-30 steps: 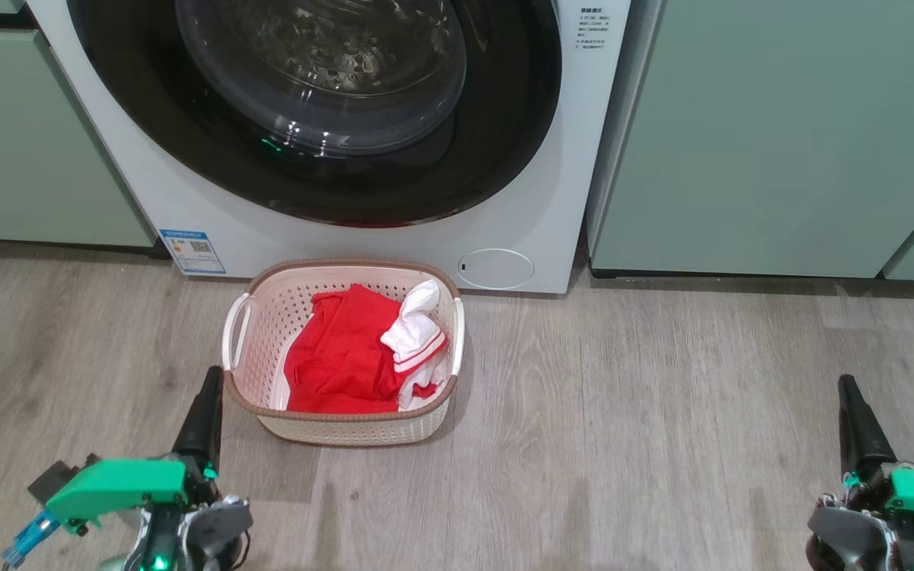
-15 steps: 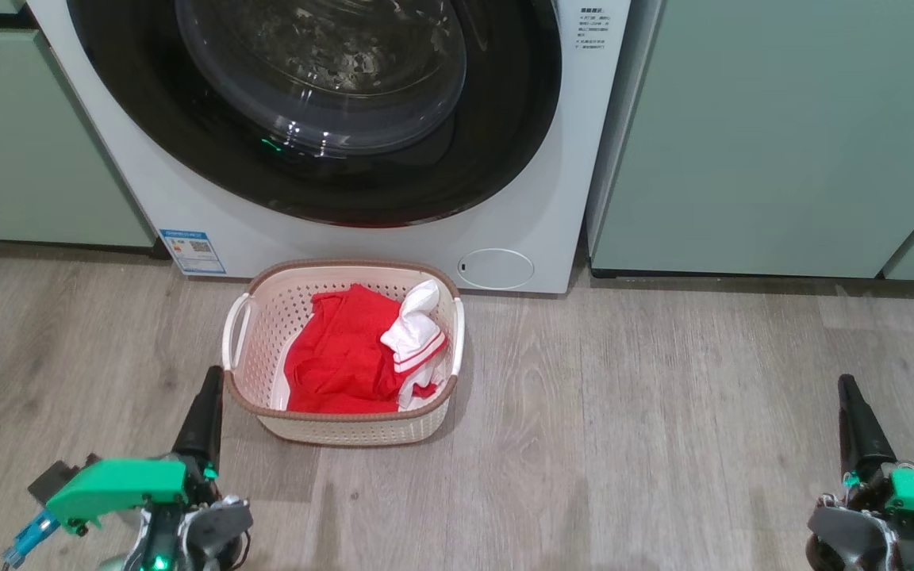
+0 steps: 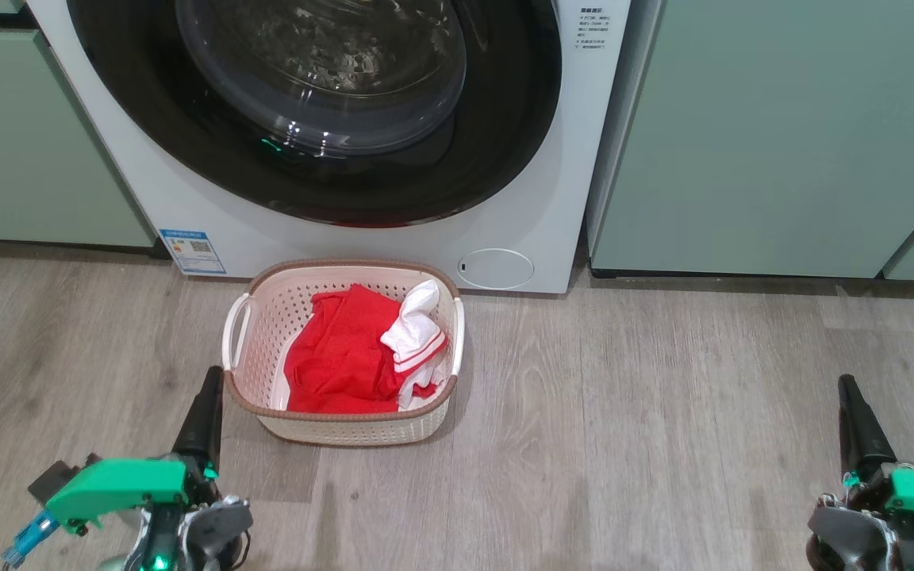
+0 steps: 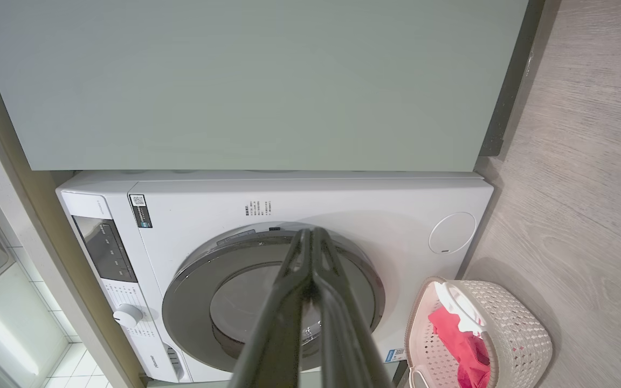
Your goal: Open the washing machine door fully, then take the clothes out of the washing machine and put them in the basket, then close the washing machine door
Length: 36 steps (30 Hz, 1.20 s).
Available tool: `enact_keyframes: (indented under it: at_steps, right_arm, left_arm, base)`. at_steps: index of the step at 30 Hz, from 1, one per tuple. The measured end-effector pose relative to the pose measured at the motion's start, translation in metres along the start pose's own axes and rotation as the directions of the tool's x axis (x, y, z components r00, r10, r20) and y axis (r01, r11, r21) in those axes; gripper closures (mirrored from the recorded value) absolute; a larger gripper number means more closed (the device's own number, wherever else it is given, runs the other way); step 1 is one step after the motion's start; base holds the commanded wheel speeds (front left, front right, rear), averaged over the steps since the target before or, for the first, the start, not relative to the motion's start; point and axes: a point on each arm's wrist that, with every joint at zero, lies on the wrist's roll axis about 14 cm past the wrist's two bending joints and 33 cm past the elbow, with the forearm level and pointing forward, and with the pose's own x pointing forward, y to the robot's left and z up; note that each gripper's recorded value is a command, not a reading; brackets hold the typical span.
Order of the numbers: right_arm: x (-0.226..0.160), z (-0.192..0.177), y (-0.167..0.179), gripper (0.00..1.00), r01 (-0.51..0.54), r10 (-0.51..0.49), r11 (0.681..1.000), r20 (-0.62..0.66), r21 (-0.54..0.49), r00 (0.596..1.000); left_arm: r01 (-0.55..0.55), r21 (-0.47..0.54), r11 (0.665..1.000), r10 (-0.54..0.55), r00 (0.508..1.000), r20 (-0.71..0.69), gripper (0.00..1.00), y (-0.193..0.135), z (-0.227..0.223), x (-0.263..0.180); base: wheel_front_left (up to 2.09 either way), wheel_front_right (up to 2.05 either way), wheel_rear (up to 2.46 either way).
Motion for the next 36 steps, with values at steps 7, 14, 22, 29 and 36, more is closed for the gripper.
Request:
enact_keyframes:
  at_steps: [7, 14, 22, 29, 36]
  right_arm:
    - [0.0000, 0.0001, 0.0001, 1.00, 0.000, 0.000, 1.000, 0.000, 0.000, 1.000]
    - [0.0000, 0.0001, 0.0001, 1.00, 0.000, 0.000, 1.000, 0.000, 0.000, 1.000]
    - [0.0000, 0.0001, 0.0001, 1.00, 0.000, 0.000, 1.000, 0.000, 0.000, 1.000]
    - [0.0000, 0.0001, 0.0001, 1.00, 0.000, 0.000, 1.000, 0.000, 0.000, 1.000]
    - [0.0000, 0.0001, 0.0001, 1.00, 0.000, 0.000, 1.000, 0.000, 0.000, 1.000]
  left_arm:
    - [0.000, 0.000, 1.000, 0.000, 1.000, 0.000, 1.00, 0.0000, -0.0001, 0.0000]
    - [0.000, 0.000, 1.000, 0.000, 1.000, 0.000, 1.00, 0.0000, -0.0001, 0.0000]
    - [0.000, 0.000, 1.000, 0.000, 1.000, 0.000, 1.00, 0.0000, -0.0001, 0.0000]
    - [0.000, 0.000, 1.000, 0.000, 1.000, 0.000, 1.00, 0.0000, -0.0001, 0.0000]
    - [0.000, 0.000, 1.000, 0.000, 1.000, 0.000, 1.00, 0.0000, -0.0001, 0.0000]
  base:
    - [0.00, 0.00, 0.00]
    - [0.00, 0.00, 0.00]
    - [0.00, 0.00, 0.00]
    - [0.00, 0.00, 0.00]
    - [0.00, 0.00, 0.00]
